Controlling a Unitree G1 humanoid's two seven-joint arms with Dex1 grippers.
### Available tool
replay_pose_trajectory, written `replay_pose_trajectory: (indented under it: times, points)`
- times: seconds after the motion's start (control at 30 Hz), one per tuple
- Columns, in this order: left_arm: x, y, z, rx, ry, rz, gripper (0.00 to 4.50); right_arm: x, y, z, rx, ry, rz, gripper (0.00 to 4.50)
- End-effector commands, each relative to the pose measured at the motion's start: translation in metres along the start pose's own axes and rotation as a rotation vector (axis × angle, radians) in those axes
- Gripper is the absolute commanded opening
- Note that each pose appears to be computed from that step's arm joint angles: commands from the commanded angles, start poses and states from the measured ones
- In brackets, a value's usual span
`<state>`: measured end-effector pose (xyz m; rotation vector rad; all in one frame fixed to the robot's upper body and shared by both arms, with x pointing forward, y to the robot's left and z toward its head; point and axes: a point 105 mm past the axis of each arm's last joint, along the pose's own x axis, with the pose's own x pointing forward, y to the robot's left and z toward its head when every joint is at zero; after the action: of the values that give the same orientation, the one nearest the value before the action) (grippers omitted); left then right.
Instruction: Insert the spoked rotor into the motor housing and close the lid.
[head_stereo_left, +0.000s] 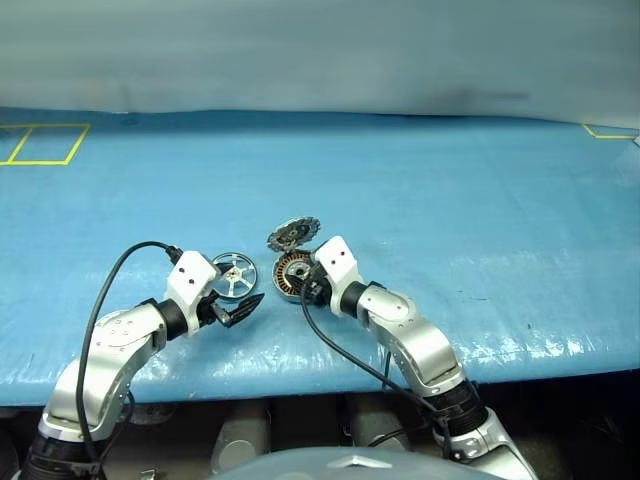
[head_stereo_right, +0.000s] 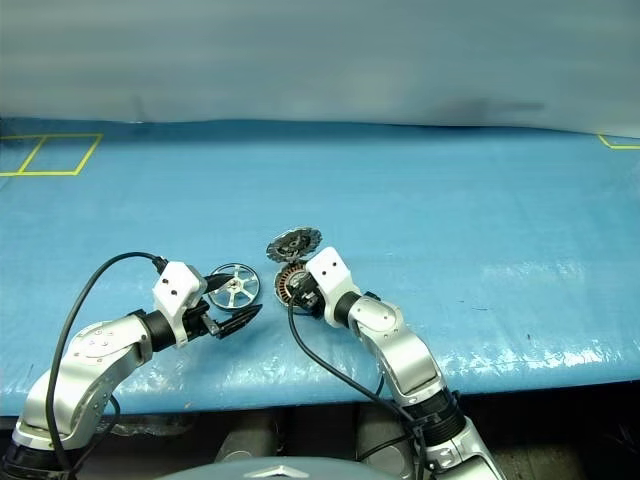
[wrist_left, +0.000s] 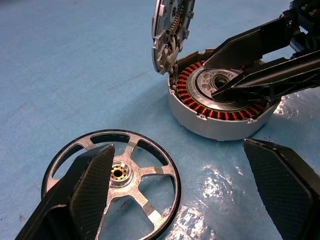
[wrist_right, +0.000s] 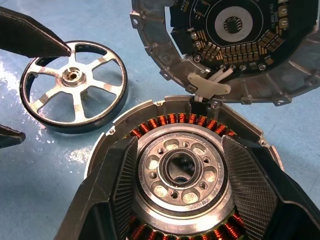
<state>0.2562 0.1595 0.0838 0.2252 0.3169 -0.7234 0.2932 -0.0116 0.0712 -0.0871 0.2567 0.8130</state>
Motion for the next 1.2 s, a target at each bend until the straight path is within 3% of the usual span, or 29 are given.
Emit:
replay_pose_trajectory:
  times: [0.03,0.1,0.17,0.4,1.2]
  points:
    - [-0.002,0.0,0.01,0.03,-0.036,-0.002,4.5,-0.011,0.003,0.034,0.03,-0.122,0.018,2.65]
    - [-0.002,0.0,0.01,0.03,-0.035,-0.001,4.5,-0.017,0.003,0.043,0.042,-0.148,0.016,2.65]
    - [-0.002,0.0,0.01,0.03,-0.033,-0.001,4.5,-0.021,0.001,0.046,0.04,-0.146,0.002,2.25]
    - [-0.001,0.0,0.009,0.028,-0.032,-0.005,4.5,-0.022,0.006,0.036,-0.044,-0.035,0.01,0.04]
    - [-0.002,-0.003,0.008,0.022,-0.029,-0.012,4.5,0.0,-0.001,0.012,-0.061,0.082,0.007,0.01]
